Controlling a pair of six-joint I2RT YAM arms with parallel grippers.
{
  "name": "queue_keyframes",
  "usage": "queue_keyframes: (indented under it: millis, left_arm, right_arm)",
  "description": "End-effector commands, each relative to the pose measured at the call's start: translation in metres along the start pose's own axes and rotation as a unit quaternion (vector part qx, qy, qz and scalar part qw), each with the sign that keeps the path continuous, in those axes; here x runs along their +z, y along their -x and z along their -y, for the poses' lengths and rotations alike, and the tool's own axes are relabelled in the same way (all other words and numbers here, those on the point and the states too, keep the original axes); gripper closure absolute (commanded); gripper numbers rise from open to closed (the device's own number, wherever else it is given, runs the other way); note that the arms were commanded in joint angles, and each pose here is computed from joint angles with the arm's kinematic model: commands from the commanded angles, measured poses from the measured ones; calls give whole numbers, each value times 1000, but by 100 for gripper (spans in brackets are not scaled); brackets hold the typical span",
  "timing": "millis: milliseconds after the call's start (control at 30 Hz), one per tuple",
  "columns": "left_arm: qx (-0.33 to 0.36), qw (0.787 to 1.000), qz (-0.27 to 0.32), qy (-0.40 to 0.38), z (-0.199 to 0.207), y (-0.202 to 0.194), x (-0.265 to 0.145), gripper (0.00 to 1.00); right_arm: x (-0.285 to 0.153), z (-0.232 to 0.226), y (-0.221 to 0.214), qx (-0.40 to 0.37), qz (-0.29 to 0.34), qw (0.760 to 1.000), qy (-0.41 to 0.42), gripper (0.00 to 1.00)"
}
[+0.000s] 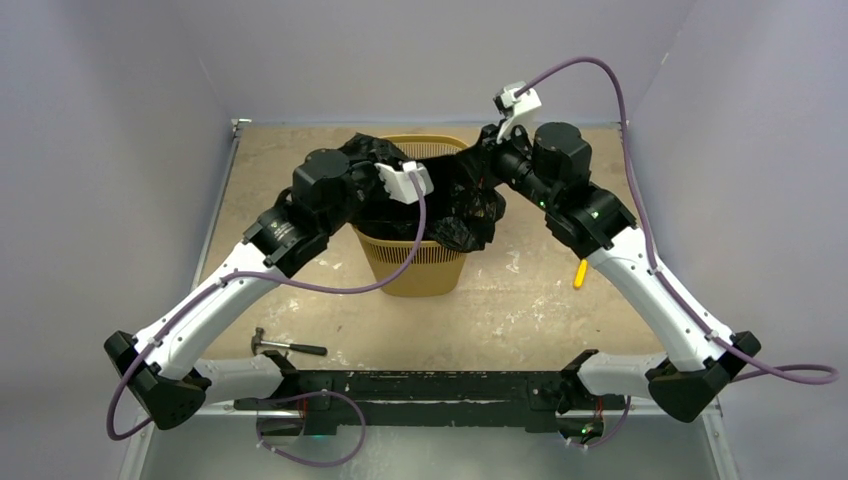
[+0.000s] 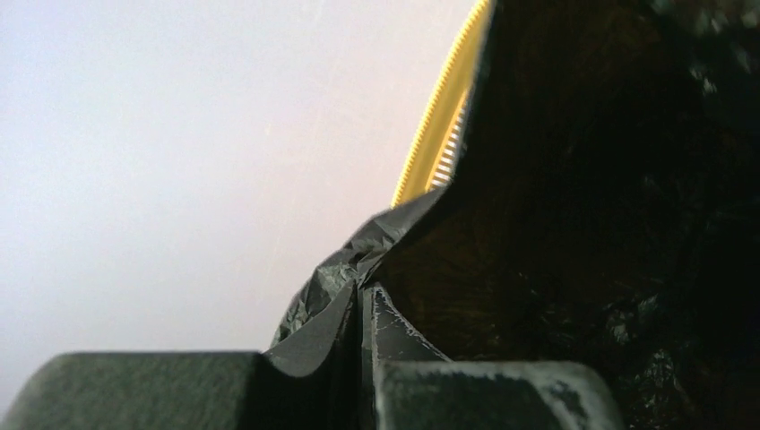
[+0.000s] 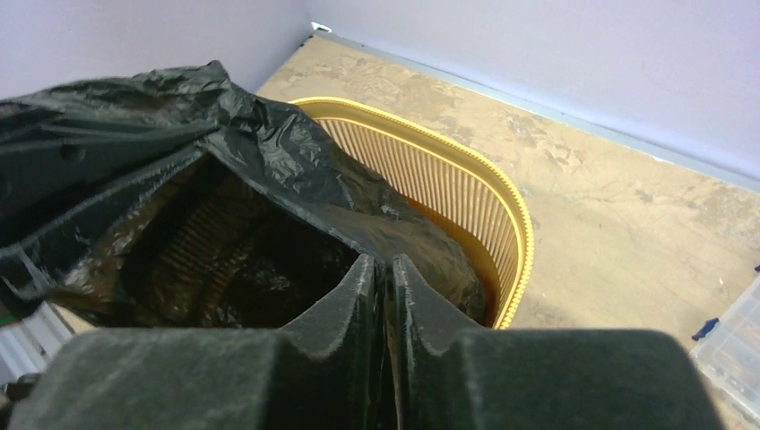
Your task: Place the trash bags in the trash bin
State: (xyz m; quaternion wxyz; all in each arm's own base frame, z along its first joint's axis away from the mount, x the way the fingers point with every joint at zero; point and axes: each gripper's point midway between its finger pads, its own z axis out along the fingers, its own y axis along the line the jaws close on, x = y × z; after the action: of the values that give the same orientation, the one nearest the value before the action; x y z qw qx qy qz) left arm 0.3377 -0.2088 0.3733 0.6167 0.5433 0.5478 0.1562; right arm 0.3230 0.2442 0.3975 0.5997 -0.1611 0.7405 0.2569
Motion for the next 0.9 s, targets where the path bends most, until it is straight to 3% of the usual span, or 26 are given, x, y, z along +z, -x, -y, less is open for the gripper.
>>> queue_keyframes:
  millis: [0,100,400,633,867]
  left_arm:
    - [-110,992,31,46,-41,27,-21,100]
    - [-157,987,8,17,-35,27,-19,100]
    - [-207,975,-75,-23,-16,11,-6,100]
    - [-217,970,-104,-36,-7,6,4,100]
    - [-240,964,-106,-42,-9,1,3,100]
  right_arm:
    - [-19,-23,24,-27,30,997,64,79]
    - [-23,-30,22,-38,15,995,86,70]
    - [-29,-16,4,-79,-32,995,61,41]
    - [-36,-38,17,-81,2,990,119,35]
    - [-13,-11,-15,-91,-46,993,59,34]
